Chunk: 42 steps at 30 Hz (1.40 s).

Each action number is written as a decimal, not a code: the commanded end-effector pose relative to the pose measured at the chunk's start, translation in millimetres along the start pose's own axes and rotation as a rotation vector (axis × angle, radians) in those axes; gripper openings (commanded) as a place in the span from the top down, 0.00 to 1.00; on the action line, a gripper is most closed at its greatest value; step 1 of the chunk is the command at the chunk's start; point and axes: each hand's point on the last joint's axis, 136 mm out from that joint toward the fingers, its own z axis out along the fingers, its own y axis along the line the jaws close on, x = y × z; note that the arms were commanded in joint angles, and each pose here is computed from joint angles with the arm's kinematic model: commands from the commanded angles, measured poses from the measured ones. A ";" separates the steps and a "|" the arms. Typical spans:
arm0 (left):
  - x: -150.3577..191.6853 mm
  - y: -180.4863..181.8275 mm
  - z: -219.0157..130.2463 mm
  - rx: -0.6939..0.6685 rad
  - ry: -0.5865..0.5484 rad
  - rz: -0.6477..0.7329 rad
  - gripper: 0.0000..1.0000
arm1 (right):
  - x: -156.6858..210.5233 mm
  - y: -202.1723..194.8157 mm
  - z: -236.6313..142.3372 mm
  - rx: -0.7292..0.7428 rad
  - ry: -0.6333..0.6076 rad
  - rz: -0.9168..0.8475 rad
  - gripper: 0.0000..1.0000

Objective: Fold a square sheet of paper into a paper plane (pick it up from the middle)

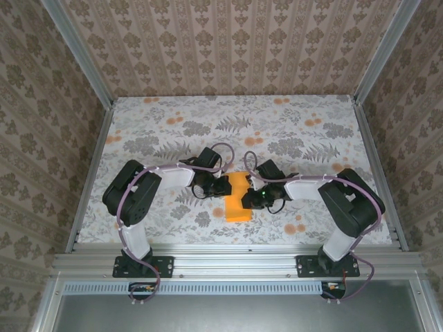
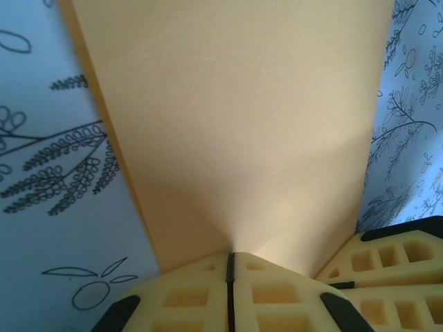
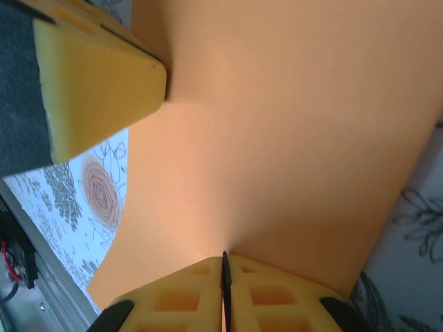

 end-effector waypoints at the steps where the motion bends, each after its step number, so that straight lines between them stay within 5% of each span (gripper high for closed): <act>1: 45.5 63.0 13.0 -0.228 0.146 -0.087 0.91 | 53.8 -34.4 -2.0 0.116 0.139 0.099 0.87; 9: 44.5 62.0 10.4 -0.236 0.147 -0.086 0.91 | 68.1 -28.2 -24.1 0.103 0.094 0.104 0.87; 22: 42.7 59.5 8.7 -0.235 0.138 -0.070 0.91 | -11.6 55.1 -35.6 -0.146 -0.065 0.023 0.87; 33: 47.0 64.0 13.8 -0.247 0.164 -0.068 0.91 | 36.8 9.8 3.6 -0.033 0.053 0.079 0.87; 42: 49.6 68.5 17.0 -0.260 0.183 -0.076 0.91 | 76.0 -13.4 -4.9 0.030 0.095 0.109 0.87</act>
